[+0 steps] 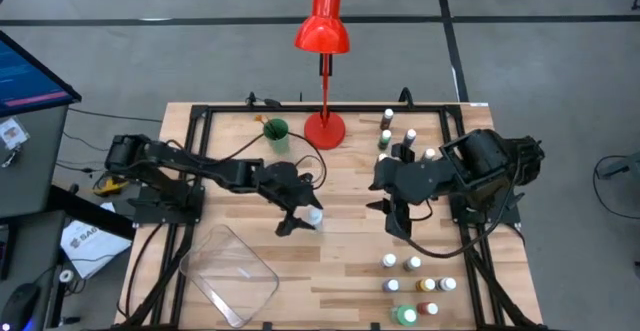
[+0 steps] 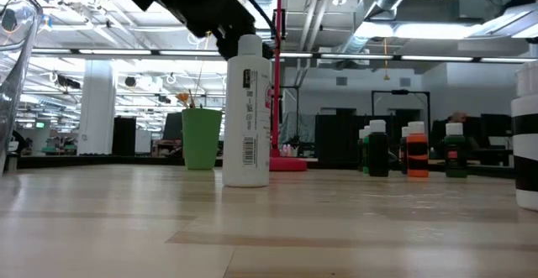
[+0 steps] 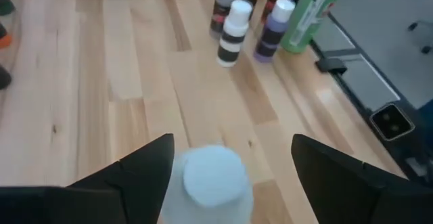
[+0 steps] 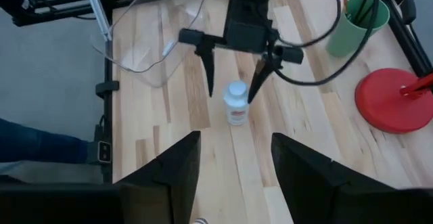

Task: Pick & Place Paint Supplies
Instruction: Put the big white coloring bottle into the transparent bin

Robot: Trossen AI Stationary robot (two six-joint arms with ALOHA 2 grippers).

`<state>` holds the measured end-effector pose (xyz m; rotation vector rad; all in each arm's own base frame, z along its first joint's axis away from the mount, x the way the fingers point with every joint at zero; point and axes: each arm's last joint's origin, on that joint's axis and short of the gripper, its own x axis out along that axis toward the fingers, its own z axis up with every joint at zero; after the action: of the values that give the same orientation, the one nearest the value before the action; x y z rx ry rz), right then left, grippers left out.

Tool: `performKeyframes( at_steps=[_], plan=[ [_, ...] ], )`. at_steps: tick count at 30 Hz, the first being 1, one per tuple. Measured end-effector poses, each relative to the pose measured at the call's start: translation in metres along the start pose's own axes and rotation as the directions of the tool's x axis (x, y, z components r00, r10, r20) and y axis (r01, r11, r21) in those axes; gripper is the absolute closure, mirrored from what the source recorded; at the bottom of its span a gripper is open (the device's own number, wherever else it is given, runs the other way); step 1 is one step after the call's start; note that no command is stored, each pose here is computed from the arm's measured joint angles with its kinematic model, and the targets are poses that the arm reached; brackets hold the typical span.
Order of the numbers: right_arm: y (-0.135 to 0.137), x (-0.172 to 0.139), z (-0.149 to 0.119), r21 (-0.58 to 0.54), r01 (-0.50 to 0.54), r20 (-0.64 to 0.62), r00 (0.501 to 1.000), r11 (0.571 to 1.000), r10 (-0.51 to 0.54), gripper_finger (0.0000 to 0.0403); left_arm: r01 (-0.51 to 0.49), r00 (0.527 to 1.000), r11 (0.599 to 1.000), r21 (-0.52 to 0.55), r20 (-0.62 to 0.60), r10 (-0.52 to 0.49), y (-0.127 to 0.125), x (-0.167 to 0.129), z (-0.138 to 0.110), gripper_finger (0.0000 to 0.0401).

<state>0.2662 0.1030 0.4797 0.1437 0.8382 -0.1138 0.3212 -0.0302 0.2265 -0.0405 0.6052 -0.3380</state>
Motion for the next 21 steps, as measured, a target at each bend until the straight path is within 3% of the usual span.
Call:
performKeyframes(
  at_steps=[8,21],
  plan=[
    [0.0,0.0,0.0,0.015,0.002,-0.003,1.0,1.0,-0.002,0.0228,-0.033,0.999,0.999,0.013,-0.008,0.033,0.002,0.003,-0.002,0.0148],
    [-0.001,0.0,-0.001,0.012,0.007,-0.014,1.0,1.0,-0.007,0.0228,-0.046,0.999,0.998,0.036,-0.012,0.046,0.002,0.004,-0.012,0.0284]
  ],
)
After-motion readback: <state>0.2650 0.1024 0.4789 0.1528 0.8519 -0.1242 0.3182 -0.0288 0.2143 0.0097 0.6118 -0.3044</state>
